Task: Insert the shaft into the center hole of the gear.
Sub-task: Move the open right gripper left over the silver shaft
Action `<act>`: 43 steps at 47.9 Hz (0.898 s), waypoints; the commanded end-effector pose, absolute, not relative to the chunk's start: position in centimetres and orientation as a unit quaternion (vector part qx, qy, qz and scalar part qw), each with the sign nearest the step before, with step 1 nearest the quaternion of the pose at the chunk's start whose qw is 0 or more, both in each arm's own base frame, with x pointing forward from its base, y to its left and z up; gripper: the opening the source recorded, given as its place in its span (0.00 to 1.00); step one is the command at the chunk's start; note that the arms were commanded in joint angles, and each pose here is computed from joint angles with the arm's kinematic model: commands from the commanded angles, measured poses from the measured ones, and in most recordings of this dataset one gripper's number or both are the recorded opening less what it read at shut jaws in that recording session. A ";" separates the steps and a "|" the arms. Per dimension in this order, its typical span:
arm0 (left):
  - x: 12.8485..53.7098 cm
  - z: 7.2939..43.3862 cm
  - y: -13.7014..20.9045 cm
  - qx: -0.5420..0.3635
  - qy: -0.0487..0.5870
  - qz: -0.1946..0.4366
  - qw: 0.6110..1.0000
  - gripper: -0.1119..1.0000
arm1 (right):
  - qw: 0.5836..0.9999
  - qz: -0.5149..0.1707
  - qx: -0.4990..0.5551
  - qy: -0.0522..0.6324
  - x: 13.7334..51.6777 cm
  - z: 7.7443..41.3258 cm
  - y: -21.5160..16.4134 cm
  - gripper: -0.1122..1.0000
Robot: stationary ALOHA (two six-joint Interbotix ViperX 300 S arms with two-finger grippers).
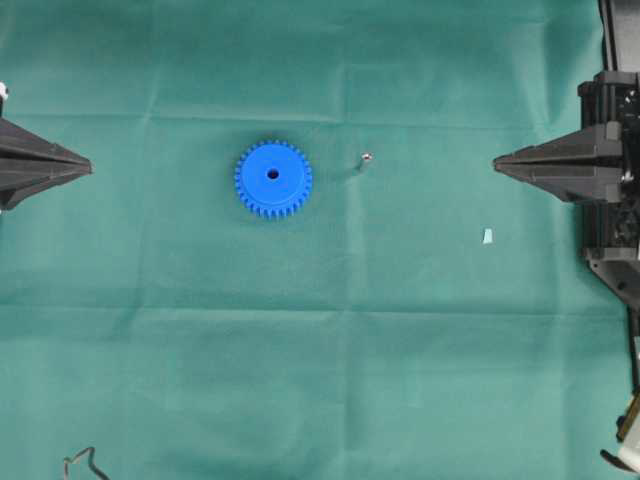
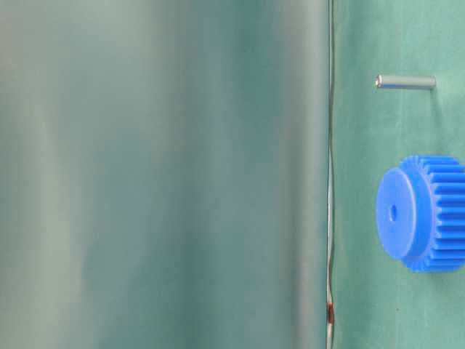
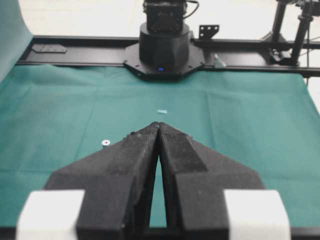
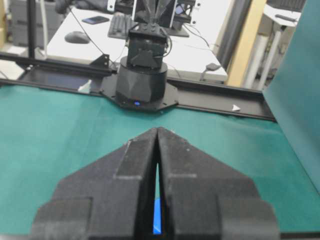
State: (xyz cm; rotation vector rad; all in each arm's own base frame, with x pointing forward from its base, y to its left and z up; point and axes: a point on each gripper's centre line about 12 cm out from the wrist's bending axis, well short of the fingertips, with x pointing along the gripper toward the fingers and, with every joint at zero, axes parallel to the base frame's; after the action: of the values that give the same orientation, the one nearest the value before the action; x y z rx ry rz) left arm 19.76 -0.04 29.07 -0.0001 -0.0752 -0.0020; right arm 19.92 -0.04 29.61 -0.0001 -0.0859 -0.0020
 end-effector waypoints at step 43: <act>20.1 30.1 -0.1 0.001 -0.021 -0.003 1.000 0.10 | 0.989 -0.101 0.051 0.100 26.9 23.5 -4.9 0.94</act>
State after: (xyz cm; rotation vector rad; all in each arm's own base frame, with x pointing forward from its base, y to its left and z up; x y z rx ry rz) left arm 19.94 -0.06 29.10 -0.0033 -0.0169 -0.0038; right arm 25.53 -4.25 23.69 0.0938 0.1958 -0.1848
